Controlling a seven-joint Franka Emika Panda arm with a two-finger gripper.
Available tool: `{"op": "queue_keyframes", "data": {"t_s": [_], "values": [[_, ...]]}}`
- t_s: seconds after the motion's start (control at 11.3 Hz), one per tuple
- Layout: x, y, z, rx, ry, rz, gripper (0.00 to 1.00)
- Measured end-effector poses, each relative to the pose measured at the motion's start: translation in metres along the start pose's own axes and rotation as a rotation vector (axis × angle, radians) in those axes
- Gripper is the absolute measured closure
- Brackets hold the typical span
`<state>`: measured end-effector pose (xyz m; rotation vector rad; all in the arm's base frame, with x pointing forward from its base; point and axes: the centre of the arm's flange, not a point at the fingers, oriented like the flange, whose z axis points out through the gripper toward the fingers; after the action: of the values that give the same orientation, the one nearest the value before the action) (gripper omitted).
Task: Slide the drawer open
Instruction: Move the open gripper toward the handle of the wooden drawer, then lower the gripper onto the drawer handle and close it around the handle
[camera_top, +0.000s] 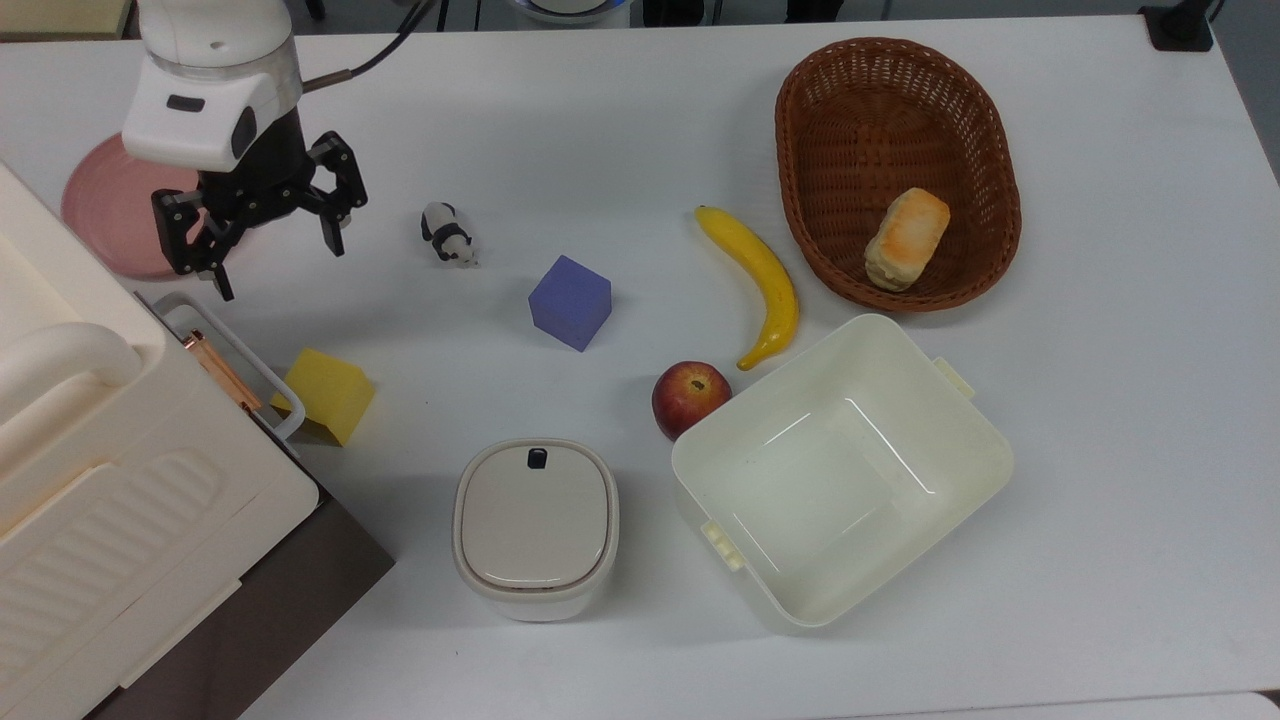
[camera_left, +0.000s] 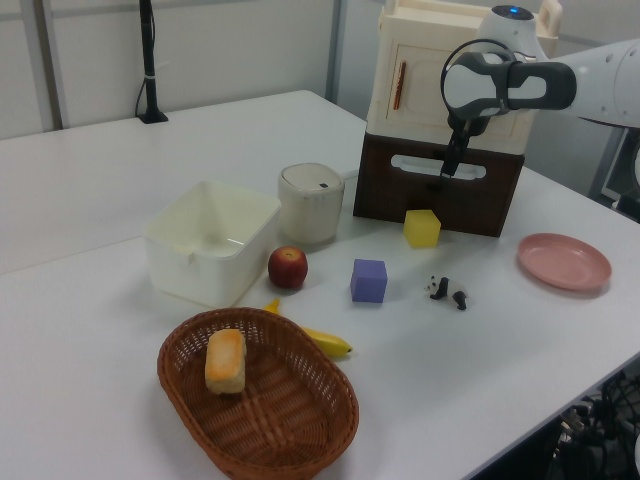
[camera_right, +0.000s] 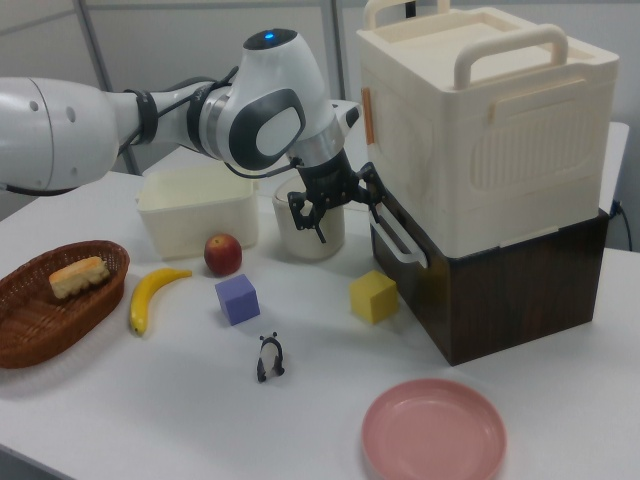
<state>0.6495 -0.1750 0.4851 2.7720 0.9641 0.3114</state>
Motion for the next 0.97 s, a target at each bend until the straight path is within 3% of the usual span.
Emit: {"op": "queue_keyframes", "data": {"t_s": [0.97], "values": [[0.007,0.019,0.031,-0.014,0.002,0.008,0.00]]}}
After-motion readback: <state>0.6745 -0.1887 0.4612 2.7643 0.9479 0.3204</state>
